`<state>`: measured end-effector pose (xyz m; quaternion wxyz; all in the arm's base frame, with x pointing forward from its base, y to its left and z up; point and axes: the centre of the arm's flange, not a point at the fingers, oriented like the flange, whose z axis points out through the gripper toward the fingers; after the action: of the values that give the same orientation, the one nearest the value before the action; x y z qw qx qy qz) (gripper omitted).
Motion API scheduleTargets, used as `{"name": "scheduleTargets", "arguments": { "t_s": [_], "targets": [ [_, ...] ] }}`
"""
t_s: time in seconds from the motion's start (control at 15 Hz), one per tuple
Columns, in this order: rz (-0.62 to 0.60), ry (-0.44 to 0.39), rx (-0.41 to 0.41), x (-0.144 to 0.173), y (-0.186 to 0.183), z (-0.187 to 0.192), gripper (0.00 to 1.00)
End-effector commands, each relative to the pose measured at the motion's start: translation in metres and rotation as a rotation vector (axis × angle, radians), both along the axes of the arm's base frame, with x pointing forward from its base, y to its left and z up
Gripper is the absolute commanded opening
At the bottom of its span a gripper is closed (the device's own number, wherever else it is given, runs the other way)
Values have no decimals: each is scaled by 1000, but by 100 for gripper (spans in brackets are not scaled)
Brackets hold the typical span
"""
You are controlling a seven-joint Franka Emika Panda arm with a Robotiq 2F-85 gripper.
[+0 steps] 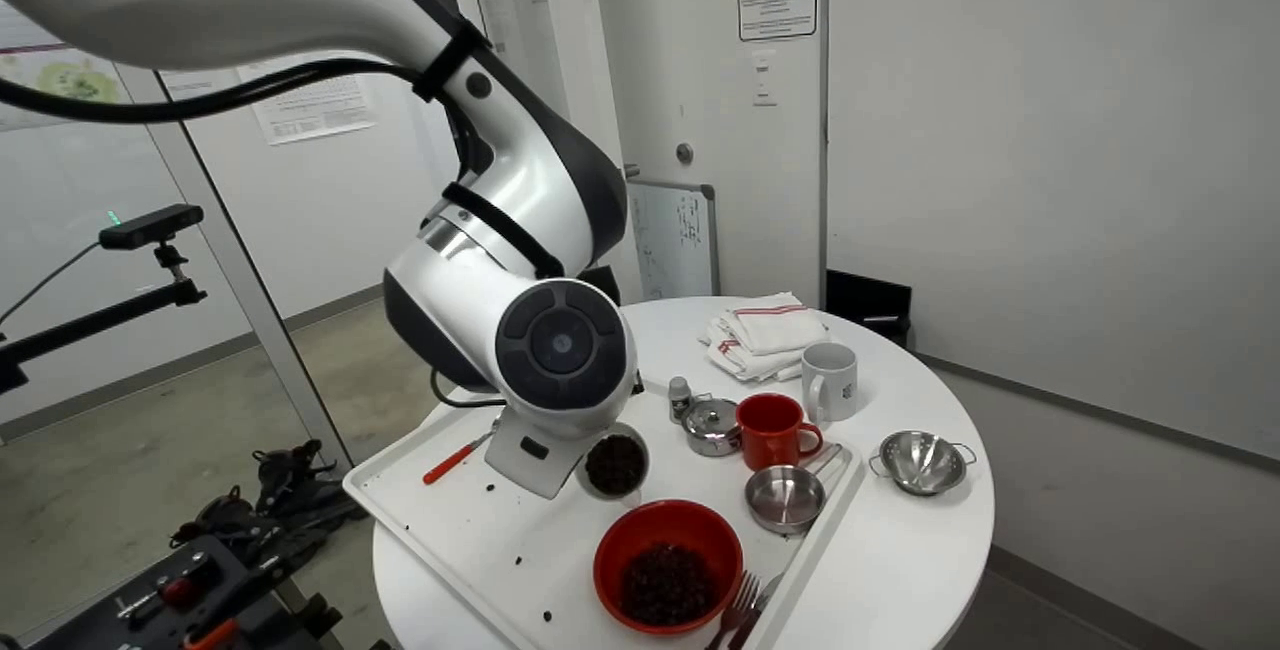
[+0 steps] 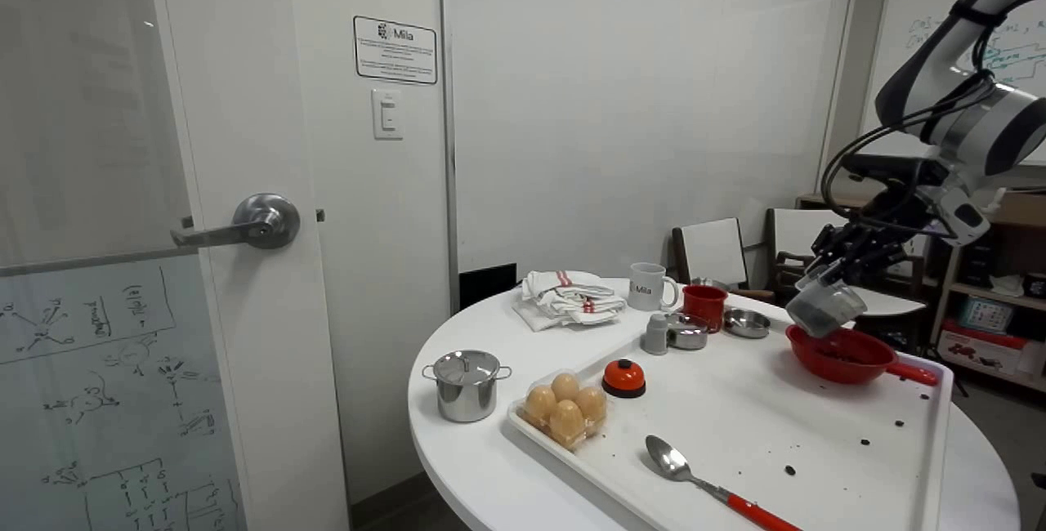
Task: Get the colourless jug and pour some of its contents into the brown bowl
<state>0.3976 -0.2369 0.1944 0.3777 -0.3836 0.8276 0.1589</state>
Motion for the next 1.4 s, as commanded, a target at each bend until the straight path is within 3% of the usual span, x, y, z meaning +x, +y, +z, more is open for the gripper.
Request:
{"name": "scheduleTargets", "arguments": {
  "t_s": [0.0,0.4,0.8,1.33],
  "targets": [
    [68,-84,64,-5,-13,-1,7],
    [41,-166,207,-32,-38,-7,7],
    [-89,-215,378,-51,-57,-15,7],
    [-157,-334,508,-71,-72,-28,7]
  ]
}}
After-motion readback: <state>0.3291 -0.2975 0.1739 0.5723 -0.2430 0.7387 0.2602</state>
